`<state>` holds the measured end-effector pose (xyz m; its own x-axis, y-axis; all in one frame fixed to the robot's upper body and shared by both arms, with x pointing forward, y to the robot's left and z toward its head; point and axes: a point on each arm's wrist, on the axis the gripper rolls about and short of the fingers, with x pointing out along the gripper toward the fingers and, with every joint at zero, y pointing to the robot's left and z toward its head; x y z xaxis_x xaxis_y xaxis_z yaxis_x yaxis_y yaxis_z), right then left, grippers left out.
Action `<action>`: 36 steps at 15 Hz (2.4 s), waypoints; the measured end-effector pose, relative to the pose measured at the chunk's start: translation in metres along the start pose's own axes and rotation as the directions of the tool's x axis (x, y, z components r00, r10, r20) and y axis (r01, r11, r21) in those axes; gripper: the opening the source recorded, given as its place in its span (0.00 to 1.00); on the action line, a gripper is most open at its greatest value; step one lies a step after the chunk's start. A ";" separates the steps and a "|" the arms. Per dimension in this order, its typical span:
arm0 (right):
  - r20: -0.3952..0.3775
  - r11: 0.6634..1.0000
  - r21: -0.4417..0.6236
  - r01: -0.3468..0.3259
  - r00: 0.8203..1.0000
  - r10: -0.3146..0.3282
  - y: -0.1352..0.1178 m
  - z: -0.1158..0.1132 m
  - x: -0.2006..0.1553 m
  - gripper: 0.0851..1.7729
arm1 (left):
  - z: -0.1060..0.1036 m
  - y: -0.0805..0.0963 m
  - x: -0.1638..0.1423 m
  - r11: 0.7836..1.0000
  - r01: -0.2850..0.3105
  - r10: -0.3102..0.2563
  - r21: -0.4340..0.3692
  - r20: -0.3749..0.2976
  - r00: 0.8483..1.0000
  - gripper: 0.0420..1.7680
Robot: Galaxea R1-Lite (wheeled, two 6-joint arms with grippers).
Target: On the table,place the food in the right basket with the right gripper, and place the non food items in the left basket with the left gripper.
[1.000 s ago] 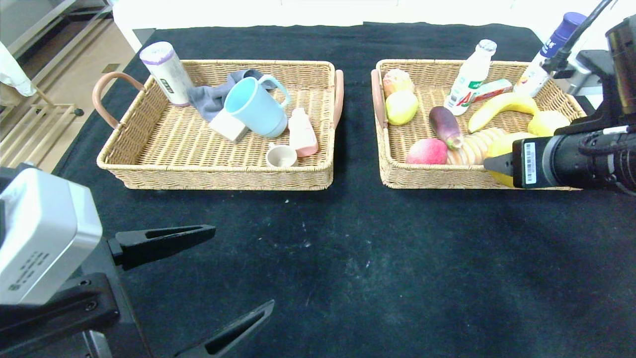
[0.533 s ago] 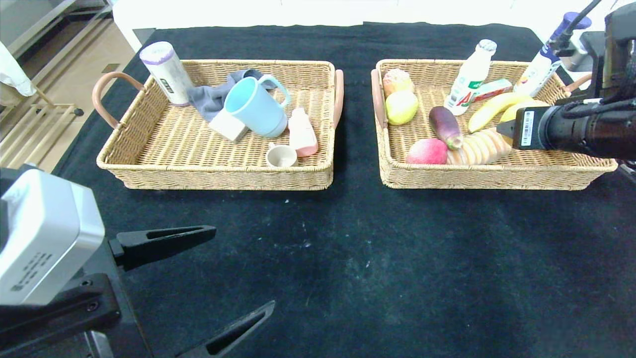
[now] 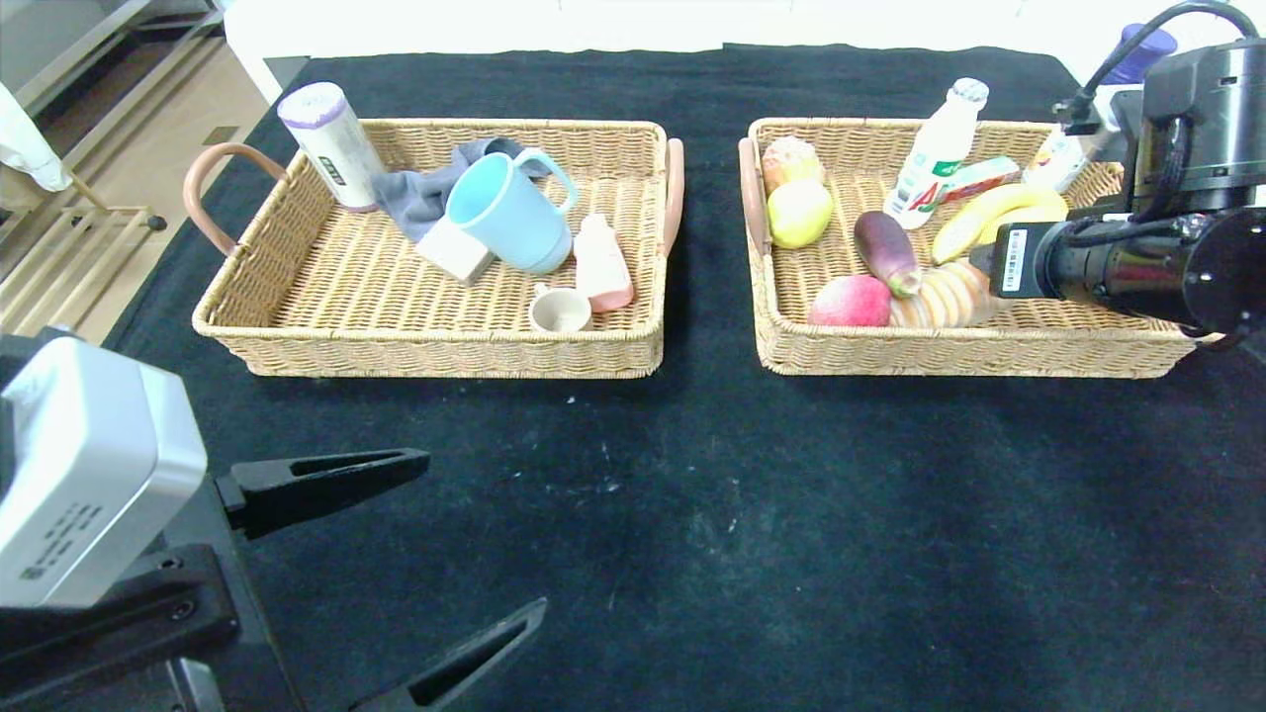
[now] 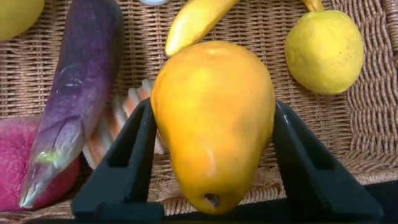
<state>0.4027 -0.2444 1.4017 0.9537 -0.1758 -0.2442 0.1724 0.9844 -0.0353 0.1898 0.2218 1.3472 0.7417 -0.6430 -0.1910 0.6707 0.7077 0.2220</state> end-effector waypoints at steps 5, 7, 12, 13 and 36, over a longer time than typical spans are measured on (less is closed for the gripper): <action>0.002 1.000 -0.006 -0.006 1.000 0.006 0.002 0.000 0.000 0.80 | 0.001 0.000 -0.001 1.000 -0.001 0.001 -0.001 0.007 1.000 0.97; 0.000 1.000 -0.010 -0.008 1.000 0.008 0.002 0.000 -0.001 0.84 | 0.001 0.000 -0.002 1.000 -0.002 0.002 -0.001 0.008 1.000 0.97; 0.002 0.999 -0.018 -0.027 1.000 0.027 0.004 0.001 -0.013 0.90 | 0.001 0.000 -0.001 1.000 -0.001 0.001 -0.001 0.006 1.000 0.97; -0.001 0.999 -0.023 -0.034 0.999 0.034 0.003 -0.001 -0.017 0.90 | 0.001 0.000 -0.001 1.000 -0.001 0.001 -0.002 0.004 1.000 0.97; -0.017 0.972 -0.162 -0.173 0.985 0.172 -0.152 -0.104 -0.274 0.96 | -0.028 0.017 -0.149 0.871 -0.484 0.471 -0.080 -0.139 0.871 0.97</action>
<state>0.0896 -0.3454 1.3728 0.9648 -0.0032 -0.2630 -0.0374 0.9881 -0.1491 0.0909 0.3377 1.3530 0.9631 -0.1859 -0.1945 0.2259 0.9513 0.2095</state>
